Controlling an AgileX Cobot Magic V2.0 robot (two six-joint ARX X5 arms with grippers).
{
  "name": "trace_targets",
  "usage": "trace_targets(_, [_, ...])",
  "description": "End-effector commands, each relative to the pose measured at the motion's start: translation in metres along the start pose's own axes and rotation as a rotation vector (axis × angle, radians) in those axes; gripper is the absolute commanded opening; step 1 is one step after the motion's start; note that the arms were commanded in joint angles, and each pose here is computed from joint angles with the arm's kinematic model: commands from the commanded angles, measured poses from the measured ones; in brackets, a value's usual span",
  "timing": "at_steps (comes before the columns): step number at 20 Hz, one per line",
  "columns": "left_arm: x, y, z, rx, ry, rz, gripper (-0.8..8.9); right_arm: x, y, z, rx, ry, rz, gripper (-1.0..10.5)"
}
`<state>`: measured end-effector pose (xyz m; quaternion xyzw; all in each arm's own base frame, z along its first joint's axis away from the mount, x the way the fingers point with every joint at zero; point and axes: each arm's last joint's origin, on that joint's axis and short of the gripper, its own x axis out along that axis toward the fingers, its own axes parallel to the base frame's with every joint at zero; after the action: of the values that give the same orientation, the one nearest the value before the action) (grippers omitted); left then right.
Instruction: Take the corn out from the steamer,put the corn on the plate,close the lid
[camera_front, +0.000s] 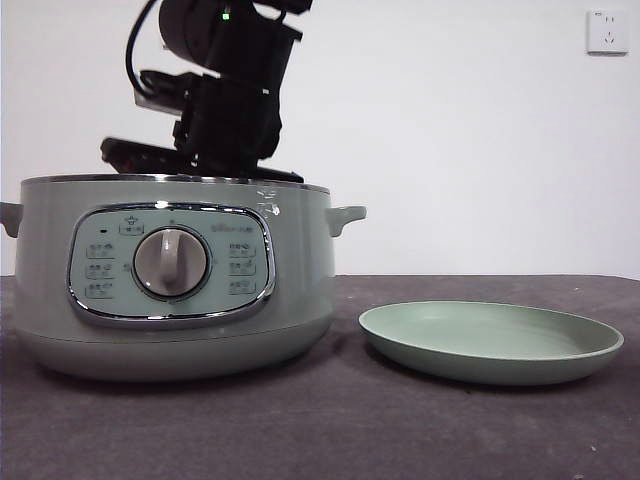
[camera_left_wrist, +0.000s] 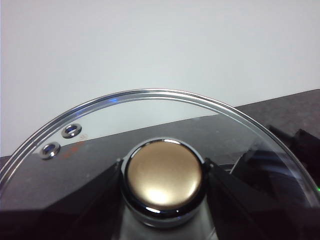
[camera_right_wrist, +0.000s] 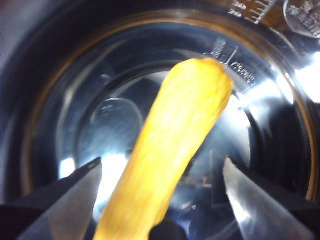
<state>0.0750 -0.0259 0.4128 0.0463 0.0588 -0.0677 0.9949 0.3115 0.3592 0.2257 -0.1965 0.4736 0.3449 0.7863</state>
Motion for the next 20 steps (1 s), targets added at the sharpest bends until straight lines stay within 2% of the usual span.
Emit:
trace_targets(1, [-0.006, 0.002, 0.007, -0.009, -0.061, 0.007, -0.08, 0.01, 0.002, 0.0, -0.013, -0.003, 0.0, 1.8])
trace_targets(3, [-0.006, 0.002, 0.006, -0.006, -0.054, 0.006, -0.08, 0.01, 0.003, 0.001, -0.015, -0.014, 0.002, -0.2])
trace_targets(5, [-0.006, 0.002, 0.006, -0.003, -0.045, 0.006, -0.08, -0.006, 0.004, 0.004, -0.015, -0.037, 0.002, -0.1])
trace_targets(8, [0.003, -0.001, 0.006, 0.005, -0.02, 0.003, -0.08, -0.074, 0.002, 0.006, -0.014, -0.097, 0.0, -0.1])
trace_targets(10, [0.018, -0.006, 0.005, 0.017, 0.018, -0.001, -0.08, -0.122, -0.009, -0.002, 0.002, -0.108, -0.061, -0.1])
trace_targets(14, [0.057, -0.021, 0.002, 0.042, 0.104, -0.081, -0.08, -0.196, -0.04, -0.039, 0.073, 0.007, -0.131, -0.1])
trace_targets(17, [0.074, -0.028, 0.001, 0.036, 0.111, -0.164, -0.08, -0.202, -0.068, -0.055, 0.15, 0.121, -0.218, -0.1])
trace_targets(20, [0.08, -0.032, 0.002, 0.024, 0.102, -0.197, -0.08, -0.196, -0.087, -0.062, 0.231, 0.156, -0.239, -0.1])
